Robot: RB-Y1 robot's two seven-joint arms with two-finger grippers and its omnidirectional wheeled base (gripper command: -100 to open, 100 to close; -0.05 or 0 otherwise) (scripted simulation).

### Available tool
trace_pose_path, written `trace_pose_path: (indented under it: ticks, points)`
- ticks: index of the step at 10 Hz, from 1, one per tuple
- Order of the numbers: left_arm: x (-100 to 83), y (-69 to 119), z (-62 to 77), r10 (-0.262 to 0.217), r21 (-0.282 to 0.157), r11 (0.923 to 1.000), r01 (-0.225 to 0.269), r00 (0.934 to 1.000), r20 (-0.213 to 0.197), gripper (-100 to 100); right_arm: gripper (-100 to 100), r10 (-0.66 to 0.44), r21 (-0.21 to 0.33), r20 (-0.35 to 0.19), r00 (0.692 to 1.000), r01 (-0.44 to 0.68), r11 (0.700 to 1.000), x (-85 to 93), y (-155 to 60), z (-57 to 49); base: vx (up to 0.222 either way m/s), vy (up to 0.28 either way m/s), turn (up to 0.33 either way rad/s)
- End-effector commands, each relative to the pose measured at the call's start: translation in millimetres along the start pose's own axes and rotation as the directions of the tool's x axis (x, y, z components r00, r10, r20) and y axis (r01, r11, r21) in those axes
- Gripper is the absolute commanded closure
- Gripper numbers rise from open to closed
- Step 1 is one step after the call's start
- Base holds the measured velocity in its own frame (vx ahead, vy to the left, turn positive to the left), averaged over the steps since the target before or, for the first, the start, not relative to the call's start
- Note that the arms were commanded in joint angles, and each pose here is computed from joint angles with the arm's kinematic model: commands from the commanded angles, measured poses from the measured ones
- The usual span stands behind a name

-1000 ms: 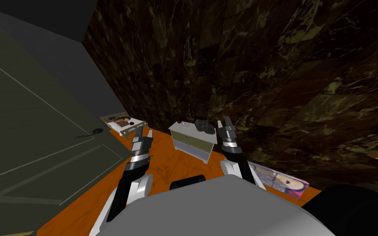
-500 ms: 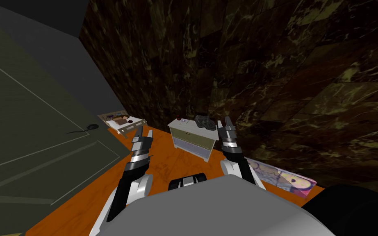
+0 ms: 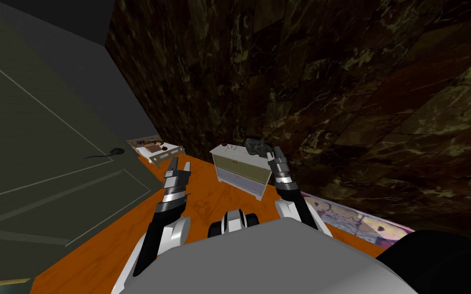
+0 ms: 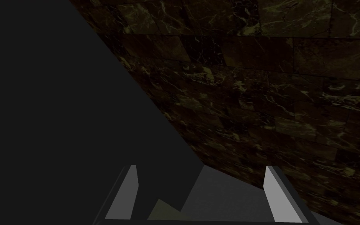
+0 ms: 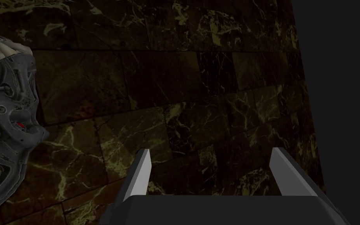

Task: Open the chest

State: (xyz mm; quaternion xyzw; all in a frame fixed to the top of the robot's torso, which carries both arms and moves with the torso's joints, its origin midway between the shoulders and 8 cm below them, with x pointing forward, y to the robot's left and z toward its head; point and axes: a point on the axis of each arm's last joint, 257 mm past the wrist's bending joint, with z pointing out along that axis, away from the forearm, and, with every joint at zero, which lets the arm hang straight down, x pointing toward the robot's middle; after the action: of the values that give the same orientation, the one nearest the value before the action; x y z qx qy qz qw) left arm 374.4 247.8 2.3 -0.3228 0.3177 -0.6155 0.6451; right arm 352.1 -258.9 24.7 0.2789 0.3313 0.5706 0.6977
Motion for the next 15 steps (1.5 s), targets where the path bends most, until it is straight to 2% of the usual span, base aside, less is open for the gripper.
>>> trace_pose_path:
  ticks: [1,2,4,5,6,7,8,9,10,11,12,14,15]
  points:
    - [0.0,0.0,0.0,0.000,0.000,1.0000,0.000,1.0000,0.000,0,-100,-0.080,0.112,-0.094,0.992,0.090,0.990,20.2,-45,-6.3,0.007,0.039,0.128]
    - [0.0,0.0,0.0,0.000,0.000,1.0000,0.000,1.0000,0.000,0,-100,-0.081,0.115,-0.095,0.992,0.091,0.989,20.2,-46,-6.4,0.009,0.028,0.043]
    - [0.0,0.0,0.0,0.000,0.000,1.0000,0.000,1.0000,0.000,0,-100,-0.141,0.206,-0.170,0.975,0.176,0.963,34.2,-88,-17.0,0.011,0.034,0.153]
    - [0.0,0.0,0.0,0.000,0.000,1.0000,0.000,1.0000,0.000,0,-100,-0.153,0.221,-0.176,0.972,0.190,0.956,34.2,-92,-18.1,0.012,0.029,0.059]
    - [0.0,0.0,0.0,0.000,0.000,1.0000,0.000,1.0000,0.000,0,-100,-0.183,0.263,-0.216,0.959,0.238,0.935,40.5,-114,-25.5,0.011,0.030,0.093]
    - [0.0,0.0,0.0,0.000,0.000,1.0000,0.000,1.0000,0.000,0,-100,-0.190,0.277,-0.220,0.957,0.248,0.928,39.8,-118,-26.8,0.009,0.023,0.068]
    - [0.0,0.0,0.0,0.000,0.000,1.0000,0.000,1.0000,0.000,0,-100,-0.219,0.311,-0.262,0.940,0.297,0.903,45.7,-140,-35.4,0.012,0.027,0.144]
    - [0.0,0.0,0.0,0.000,0.000,1.0000,0.000,1.0000,0.000,0,-100,-0.228,0.331,-0.267,0.936,0.311,0.891,44.2,-146,-37.6,0.014,0.028,0.070]
    - [0.0,0.0,0.0,0.000,0.000,1.0000,0.000,1.0000,0.000,0,-100,-0.257,0.362,-0.312,0.915,0.365,0.858,49.3,-167,-47.8,0.018,0.044,0.144]
    - [0.0,0.0,0.0,0.000,0.000,1.0000,0.000,1.0000,0.000,0,-100,-0.264,0.381,-0.316,0.911,0.377,0.844,47.1,-173,-50.4,0.018,0.032,0.064]
    - [0.0,0.0,0.0,0.000,0.000,1.0000,0.000,1.0000,0.000,0,-100,-0.289,0.408,-0.362,0.886,0.430,0.805,51.2,-195,-62.1,0.027,0.034,0.141]
    - [0.0,0.0,0.0,0.000,0.000,1.0000,0.000,1.0000,0.000,0,-100,-0.299,0.430,-0.368,0.881,0.446,0.785,47.9,-202,-65.7,0.017,0.023,0.025]
    - [-0.1,0.0,0.0,0.000,0.000,1.0000,0.000,1.0000,0.000,0,-100,-0.323,0.460,-0.417,0.850,0.503,0.732,49.4,-225,-80.3,0.015,0.019,0.153]
